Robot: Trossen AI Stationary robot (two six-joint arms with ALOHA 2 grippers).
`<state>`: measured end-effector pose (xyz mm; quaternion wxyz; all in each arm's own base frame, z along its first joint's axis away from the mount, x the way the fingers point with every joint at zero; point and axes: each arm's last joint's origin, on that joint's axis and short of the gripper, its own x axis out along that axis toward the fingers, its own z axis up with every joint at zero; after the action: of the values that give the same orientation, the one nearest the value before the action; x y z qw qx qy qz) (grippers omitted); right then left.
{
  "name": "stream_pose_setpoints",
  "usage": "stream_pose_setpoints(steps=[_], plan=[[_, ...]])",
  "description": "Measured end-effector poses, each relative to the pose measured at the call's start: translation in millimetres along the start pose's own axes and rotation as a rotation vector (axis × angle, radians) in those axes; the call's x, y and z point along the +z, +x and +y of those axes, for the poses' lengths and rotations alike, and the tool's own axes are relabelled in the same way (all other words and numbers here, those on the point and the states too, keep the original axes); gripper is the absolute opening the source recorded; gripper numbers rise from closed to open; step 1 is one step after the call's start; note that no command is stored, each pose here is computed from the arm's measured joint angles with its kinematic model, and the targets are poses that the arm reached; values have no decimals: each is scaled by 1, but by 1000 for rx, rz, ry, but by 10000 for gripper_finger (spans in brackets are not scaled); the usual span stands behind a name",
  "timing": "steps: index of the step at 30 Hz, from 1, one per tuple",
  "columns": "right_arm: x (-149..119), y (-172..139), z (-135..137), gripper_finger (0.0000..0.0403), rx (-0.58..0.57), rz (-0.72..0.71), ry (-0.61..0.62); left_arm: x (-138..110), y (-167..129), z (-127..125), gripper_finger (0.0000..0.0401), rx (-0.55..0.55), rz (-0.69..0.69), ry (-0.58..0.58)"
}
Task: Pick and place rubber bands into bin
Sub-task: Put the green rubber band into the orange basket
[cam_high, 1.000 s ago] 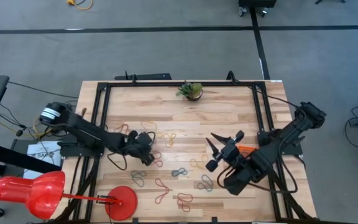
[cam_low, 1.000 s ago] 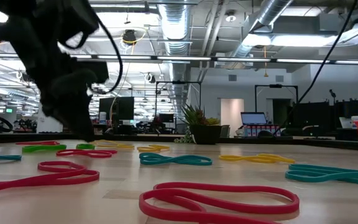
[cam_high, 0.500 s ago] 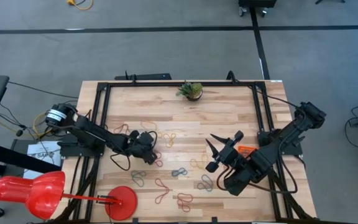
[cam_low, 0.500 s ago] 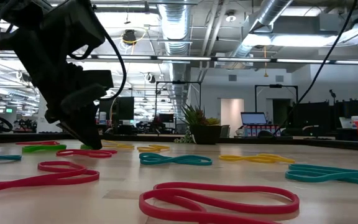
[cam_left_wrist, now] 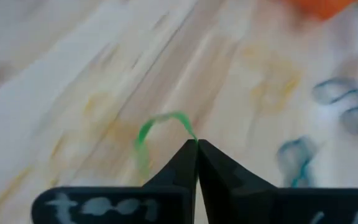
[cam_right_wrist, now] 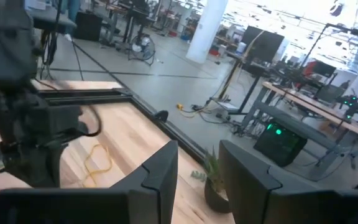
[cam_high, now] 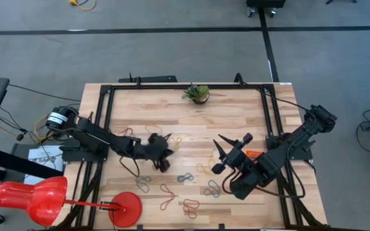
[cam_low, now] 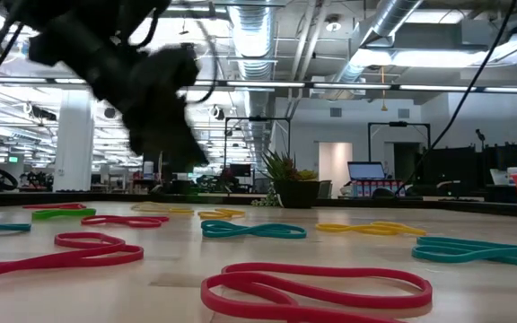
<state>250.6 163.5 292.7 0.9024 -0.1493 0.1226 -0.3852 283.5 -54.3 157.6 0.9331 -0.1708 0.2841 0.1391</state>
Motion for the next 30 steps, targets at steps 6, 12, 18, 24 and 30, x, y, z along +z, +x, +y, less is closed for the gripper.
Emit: stream_pose_setpoints(steps=[6, 12, 18, 24, 30], plan=[[4, -14, -13, 106, 57, 0, -17, 55, 3, -11, 0, -180, -128, 140], [10, -42, -76, 96, 206, 53, 88, 92, 1, -10, 0, -217, -228, 225], [-26, -44, -86, 93, 277, 145, 157, 104, -2, -14, 0, -362, -246, 306], [-70, -24, -49, 93, 208, 139, 104, 112, -6, -16, 0, -657, -238, 348], [-69, 5, -11, 93, 263, 179, 111, 118, -9, -13, 0, -808, -252, 351]])
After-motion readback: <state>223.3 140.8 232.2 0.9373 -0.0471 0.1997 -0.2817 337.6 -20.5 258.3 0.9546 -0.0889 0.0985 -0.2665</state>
